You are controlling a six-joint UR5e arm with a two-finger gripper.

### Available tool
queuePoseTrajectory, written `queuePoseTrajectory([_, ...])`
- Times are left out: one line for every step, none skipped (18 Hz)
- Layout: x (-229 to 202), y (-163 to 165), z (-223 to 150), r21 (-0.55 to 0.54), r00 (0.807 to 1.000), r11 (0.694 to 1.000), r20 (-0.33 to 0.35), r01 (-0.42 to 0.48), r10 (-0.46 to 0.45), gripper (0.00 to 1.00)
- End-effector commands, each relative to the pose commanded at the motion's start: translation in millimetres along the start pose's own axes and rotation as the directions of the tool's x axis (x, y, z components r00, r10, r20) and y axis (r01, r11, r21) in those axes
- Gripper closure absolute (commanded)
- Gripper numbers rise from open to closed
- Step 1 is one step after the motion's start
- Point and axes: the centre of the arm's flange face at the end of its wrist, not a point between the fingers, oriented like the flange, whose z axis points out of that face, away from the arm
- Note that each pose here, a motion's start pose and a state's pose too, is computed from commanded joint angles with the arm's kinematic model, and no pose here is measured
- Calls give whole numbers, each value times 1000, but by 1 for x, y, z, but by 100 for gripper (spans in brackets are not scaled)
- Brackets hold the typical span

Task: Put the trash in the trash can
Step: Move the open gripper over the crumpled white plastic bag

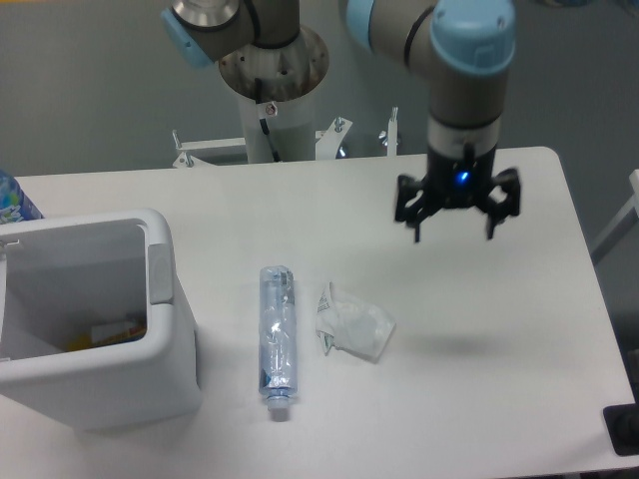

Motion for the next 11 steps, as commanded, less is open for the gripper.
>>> queuePoseTrajectory([1,4,10,-13,1000,1000,-20,10,-11,0])
queuePoseTrajectory([2,8,22,-32,999,999,-33,13,-14,0])
queuePoseTrajectory([2,11,33,-50,999,999,-43,17,-19,0])
queuePoseTrajectory([0,12,45,-68,998,997,-55,22,-25,0])
queuePoseTrajectory([0,13,58,-86,997,996,-66,30,-35,0])
queuePoseTrajectory([0,14,72,-107,995,993,-77,53,-61,0])
queuePoseTrajectory([4,13,86,-123,993,989,-81,79,-89,0])
queuePoseTrajectory([4,9,93,-107,991,988,-68,108,-115,0])
queuePoseTrajectory([3,9,95,-86,990,989,-57,124,-129,0])
queuePoseTrajectory([4,11,100,-77,990,989,-55,123,-128,0])
queuePoseTrajectory([4,11,109,-67,991,991,-50,118,-122,0])
